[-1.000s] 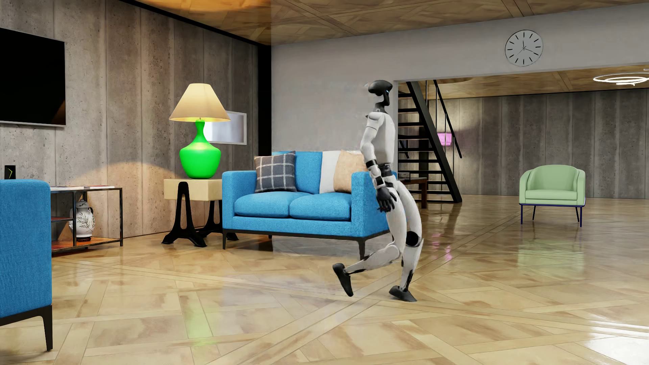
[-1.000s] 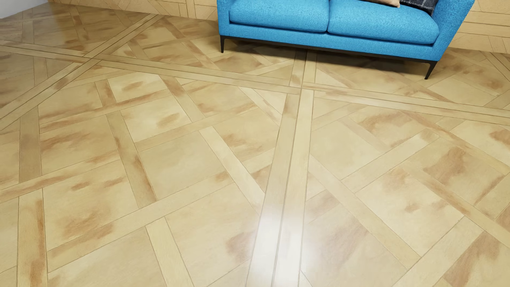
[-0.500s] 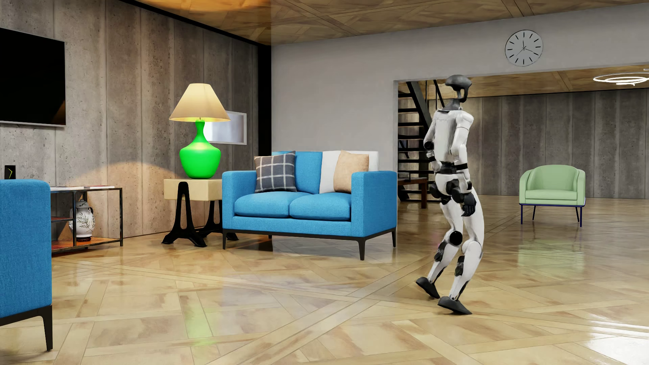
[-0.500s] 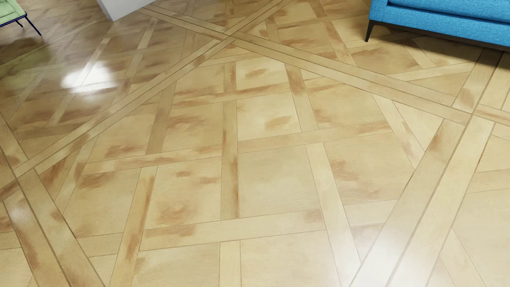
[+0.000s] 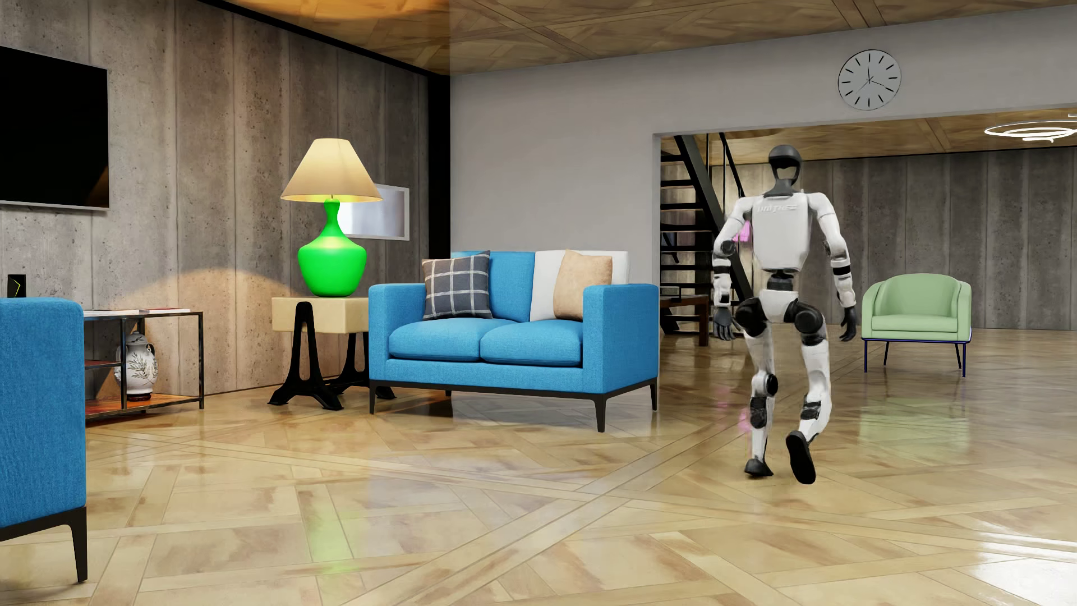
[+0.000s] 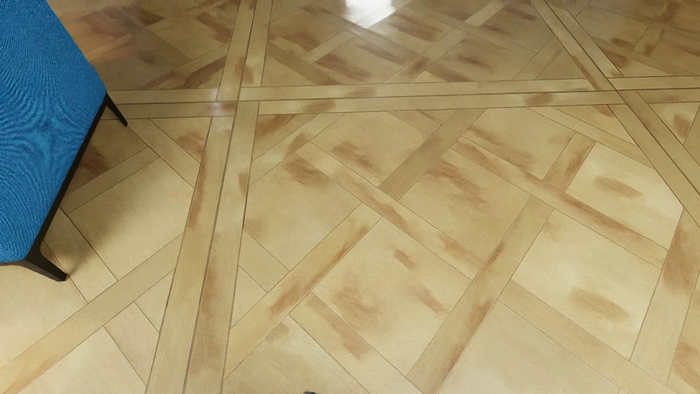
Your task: Approach the light lime armchair
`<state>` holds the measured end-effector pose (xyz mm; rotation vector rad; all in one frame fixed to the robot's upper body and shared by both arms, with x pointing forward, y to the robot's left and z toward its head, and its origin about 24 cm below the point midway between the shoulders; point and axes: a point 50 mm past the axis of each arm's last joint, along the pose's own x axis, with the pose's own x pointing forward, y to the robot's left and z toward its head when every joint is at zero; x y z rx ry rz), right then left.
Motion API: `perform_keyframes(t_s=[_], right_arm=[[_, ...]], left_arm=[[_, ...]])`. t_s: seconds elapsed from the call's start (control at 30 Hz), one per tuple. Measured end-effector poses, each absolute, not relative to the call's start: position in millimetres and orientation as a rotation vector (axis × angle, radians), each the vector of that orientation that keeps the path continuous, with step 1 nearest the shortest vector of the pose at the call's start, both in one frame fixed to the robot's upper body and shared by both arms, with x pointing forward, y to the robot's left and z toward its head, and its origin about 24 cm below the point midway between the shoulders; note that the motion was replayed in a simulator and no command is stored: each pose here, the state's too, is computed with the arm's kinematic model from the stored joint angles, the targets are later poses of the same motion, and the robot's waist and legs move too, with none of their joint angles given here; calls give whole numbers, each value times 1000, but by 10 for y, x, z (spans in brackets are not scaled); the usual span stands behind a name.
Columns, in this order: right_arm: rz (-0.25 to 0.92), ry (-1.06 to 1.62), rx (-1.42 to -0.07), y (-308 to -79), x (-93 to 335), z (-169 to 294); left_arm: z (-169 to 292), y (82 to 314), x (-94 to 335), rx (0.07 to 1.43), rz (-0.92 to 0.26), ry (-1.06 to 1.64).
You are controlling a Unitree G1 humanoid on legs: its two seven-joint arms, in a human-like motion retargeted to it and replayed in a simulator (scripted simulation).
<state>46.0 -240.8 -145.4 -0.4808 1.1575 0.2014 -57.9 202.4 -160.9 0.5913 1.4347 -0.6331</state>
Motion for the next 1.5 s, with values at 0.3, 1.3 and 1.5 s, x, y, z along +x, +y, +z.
perform_keyframes(t_s=[0.3,1.3,1.5], right_arm=[[327,1480,-462,-2291,-717,-1495],[312,1540,-444,-2248,-805,-1543],[235,1605,-412,-2295,-934,-1539]], left_arm=[[-869,2120,1816,537,-273,660],[-1007,2100,1700,521,-274,730],[-1132,2099,1443,452,-228,804]])
